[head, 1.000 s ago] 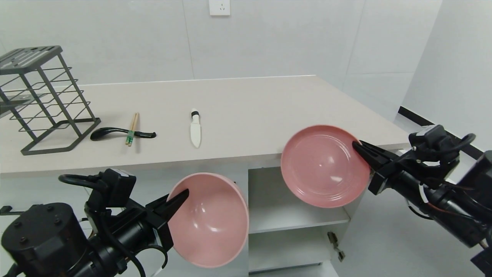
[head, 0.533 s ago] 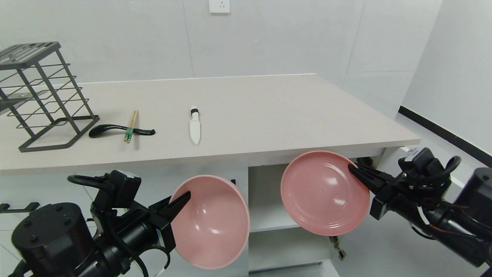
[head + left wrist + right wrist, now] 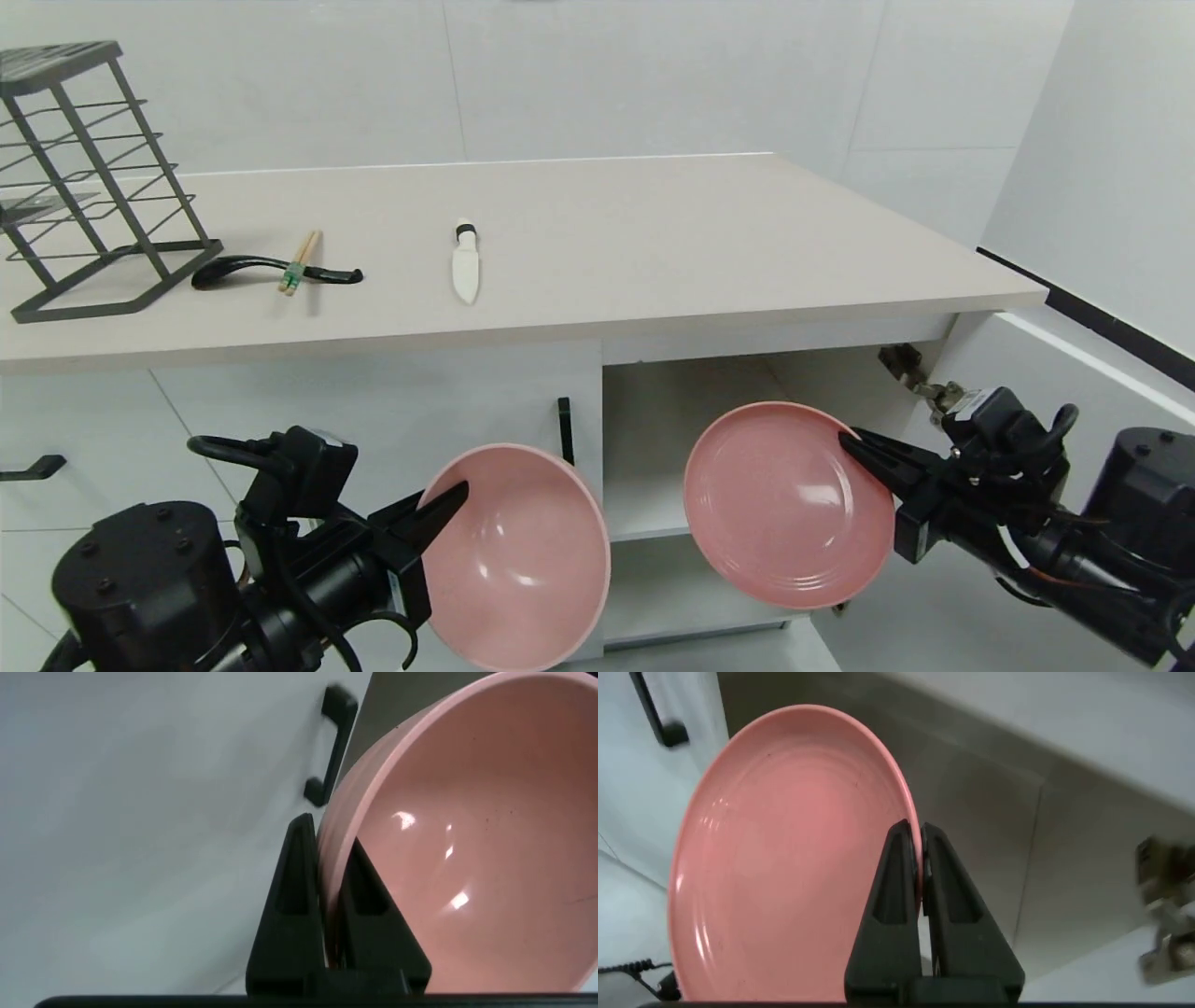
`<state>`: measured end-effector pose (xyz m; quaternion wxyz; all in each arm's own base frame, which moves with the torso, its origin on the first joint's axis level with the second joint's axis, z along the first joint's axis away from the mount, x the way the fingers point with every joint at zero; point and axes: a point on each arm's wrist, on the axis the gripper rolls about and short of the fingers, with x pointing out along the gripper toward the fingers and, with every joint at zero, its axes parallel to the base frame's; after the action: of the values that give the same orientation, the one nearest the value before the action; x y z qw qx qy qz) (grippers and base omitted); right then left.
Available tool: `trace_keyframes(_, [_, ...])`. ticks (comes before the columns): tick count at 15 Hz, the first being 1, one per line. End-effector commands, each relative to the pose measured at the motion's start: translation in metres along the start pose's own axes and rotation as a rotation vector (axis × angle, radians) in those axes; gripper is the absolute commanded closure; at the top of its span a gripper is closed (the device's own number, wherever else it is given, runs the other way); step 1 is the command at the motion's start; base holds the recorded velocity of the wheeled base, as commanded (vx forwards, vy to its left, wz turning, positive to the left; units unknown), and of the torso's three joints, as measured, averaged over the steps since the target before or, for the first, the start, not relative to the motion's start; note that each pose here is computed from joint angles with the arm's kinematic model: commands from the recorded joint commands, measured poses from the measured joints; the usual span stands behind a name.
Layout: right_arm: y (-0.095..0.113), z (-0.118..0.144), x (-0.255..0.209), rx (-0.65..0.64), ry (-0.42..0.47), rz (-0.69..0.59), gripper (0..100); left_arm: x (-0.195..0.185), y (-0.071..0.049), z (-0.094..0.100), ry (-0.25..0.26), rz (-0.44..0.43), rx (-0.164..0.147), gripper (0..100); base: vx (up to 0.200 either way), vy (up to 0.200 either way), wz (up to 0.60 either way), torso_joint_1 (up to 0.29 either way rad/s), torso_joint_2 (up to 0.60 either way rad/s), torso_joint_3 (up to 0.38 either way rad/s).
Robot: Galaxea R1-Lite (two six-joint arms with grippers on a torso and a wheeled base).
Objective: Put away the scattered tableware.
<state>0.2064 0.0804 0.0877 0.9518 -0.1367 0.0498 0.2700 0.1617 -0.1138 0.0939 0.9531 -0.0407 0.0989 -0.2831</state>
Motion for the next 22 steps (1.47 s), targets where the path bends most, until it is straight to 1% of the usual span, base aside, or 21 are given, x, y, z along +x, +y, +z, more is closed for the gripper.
trace_keyframes(1, [0.001,-0.006,0.003,0.004,0.028,0.007,100,0.001,0.000,-0.002,0.009,0.000,0.000,100,0.000,0.000,0.00,-0.168,0.45,0.300])
trace_keyframes(5, [0.002,-0.016,0.010,0.017,0.074,0.015,100,0.005,0.001,-0.007,0.040,0.004,0.002,100,0.000,0.000,0.00,-0.111,0.34,0.232])
trace_keyframes(7, [0.002,-0.020,0.014,0.024,0.088,0.019,100,0.006,0.000,-0.010,0.055,0.003,0.003,100,0.000,0.000,0.00,-0.024,0.08,0.044])
trace_keyframes(8, [0.002,-0.021,0.016,0.027,0.089,0.017,100,0.007,-0.001,-0.012,0.063,-0.003,0.005,100,0.000,0.000,0.00,0.000,0.00,0.000])
trace_keyframes(11, [0.002,-0.030,0.024,0.039,0.126,0.025,100,0.009,-0.006,-0.017,0.089,-0.022,0.011,100,0.000,0.000,0.00,0.000,0.00,0.000])
trace_keyframes(14, [0.001,-0.041,0.040,0.047,0.149,0.025,100,0.009,-0.005,-0.018,0.093,-0.022,0.011,100,0.000,0.000,0.00,0.000,0.00,0.000])
trace_keyframes(15, [0.002,-0.054,0.051,0.055,0.188,0.034,100,0.009,-0.005,-0.018,0.093,-0.022,0.011,100,0.000,0.000,0.00,0.000,0.00,0.000])
trace_keyframes(17, [0.000,-0.061,0.051,0.063,0.215,0.027,100,0.009,-0.005,-0.017,0.090,-0.019,0.010,100,0.000,0.000,0.00,0.000,0.00,0.000])
trace_keyframes(22, [-0.002,-0.061,0.050,0.065,0.215,0.020,100,0.010,-0.004,-0.017,0.091,-0.013,0.009,100,0.000,0.000,0.00,0.000,0.00,0.000])
